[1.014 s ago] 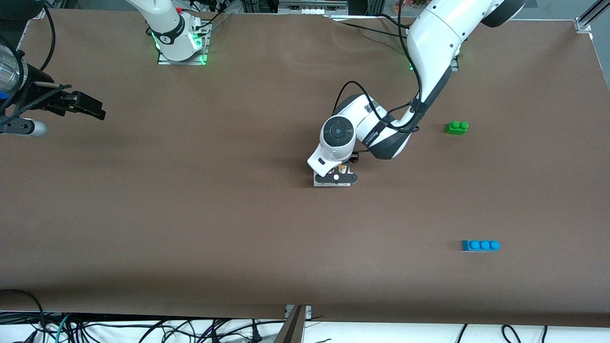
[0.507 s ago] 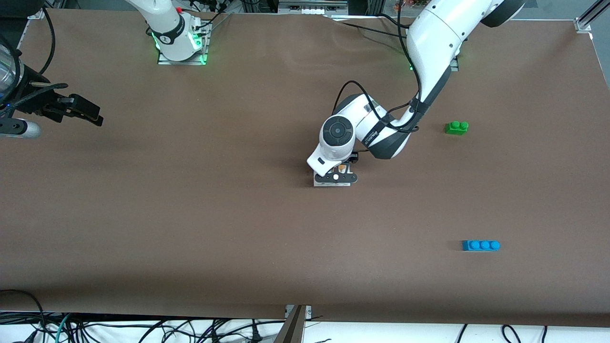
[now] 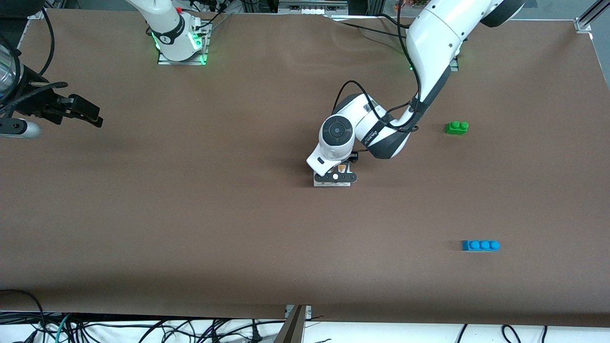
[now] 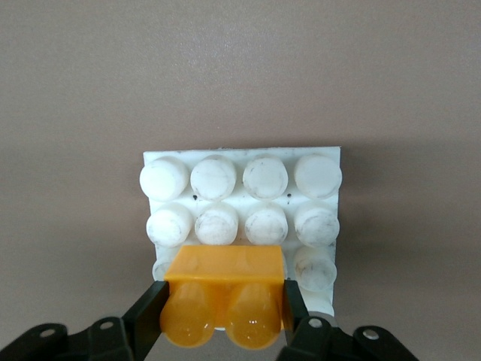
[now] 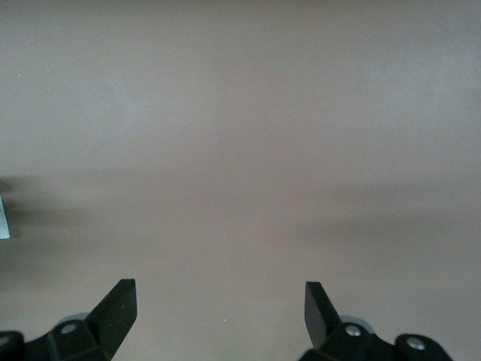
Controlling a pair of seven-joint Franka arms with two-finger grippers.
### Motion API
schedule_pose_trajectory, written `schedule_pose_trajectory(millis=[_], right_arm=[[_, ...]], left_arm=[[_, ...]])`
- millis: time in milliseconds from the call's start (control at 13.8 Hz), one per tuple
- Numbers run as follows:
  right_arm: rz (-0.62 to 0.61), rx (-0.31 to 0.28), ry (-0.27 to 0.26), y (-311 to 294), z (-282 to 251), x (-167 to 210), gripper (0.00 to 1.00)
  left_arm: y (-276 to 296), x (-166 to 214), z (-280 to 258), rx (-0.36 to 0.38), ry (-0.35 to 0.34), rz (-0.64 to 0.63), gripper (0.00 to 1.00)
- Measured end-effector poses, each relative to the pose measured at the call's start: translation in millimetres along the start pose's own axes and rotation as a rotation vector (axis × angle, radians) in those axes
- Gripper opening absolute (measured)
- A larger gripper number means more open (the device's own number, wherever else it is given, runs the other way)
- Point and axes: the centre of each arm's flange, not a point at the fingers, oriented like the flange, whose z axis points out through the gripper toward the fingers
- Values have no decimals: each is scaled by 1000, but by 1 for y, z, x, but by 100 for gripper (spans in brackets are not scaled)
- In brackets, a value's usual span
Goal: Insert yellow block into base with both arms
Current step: 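Lower the yellow block and press it onto the plate studs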
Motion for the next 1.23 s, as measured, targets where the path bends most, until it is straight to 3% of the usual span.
schedule_pose_trajectory(millis=[1232], right_arm=[[-8, 1, 6, -1, -1, 1, 99]], left_arm=[[7, -5, 7, 3, -6, -15, 67]])
